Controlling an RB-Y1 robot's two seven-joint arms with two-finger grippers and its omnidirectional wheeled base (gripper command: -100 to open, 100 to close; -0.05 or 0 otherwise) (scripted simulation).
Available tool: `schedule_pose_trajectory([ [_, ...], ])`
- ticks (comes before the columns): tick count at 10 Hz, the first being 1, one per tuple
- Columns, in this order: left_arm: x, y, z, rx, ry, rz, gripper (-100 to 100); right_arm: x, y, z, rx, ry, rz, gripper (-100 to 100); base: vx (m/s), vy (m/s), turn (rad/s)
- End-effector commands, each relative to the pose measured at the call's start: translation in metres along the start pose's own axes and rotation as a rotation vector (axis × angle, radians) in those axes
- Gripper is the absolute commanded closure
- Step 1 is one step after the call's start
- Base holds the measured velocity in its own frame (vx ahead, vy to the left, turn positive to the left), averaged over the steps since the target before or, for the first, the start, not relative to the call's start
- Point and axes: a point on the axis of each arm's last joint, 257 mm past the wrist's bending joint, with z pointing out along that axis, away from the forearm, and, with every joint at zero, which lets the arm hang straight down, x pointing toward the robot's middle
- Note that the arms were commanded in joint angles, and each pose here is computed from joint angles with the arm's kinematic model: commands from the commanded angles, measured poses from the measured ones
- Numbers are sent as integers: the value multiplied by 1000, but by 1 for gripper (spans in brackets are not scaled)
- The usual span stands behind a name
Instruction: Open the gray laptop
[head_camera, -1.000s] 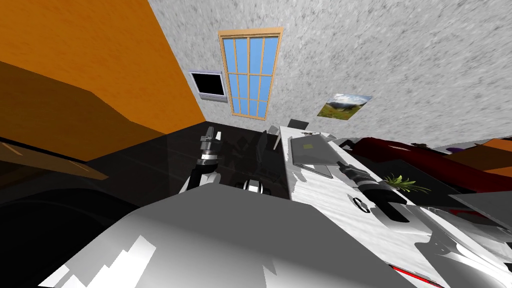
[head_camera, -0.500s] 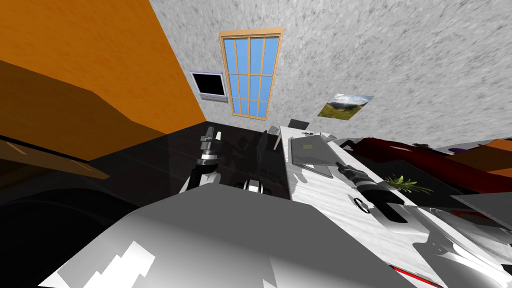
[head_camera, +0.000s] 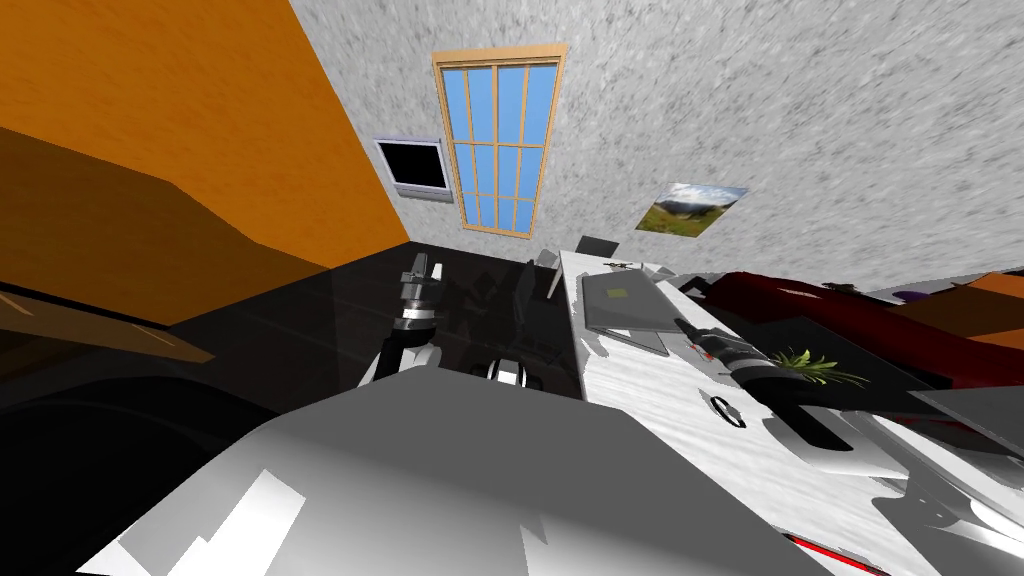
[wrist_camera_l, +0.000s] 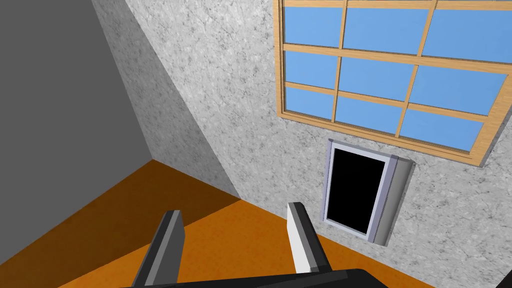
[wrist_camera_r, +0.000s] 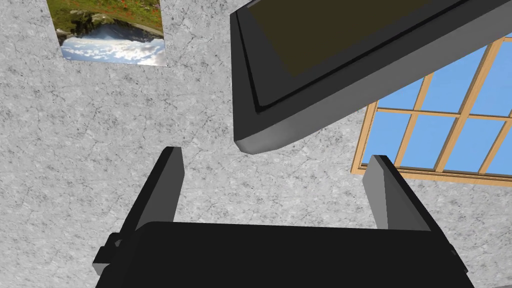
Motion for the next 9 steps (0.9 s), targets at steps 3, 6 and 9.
schedule_pose_trajectory([
  [3,0,0,0,0,0,0,0,-22,0,1,-12,1,-1,-100,13,22,-34],
  [6,0,0,0,0,0,0,0,-23,0,1,-12,1,1,0,0,0,0],
  [9,0,0,0,0,0,0,0,-23,0,1,-12,1,1,0,0,0,0],
])
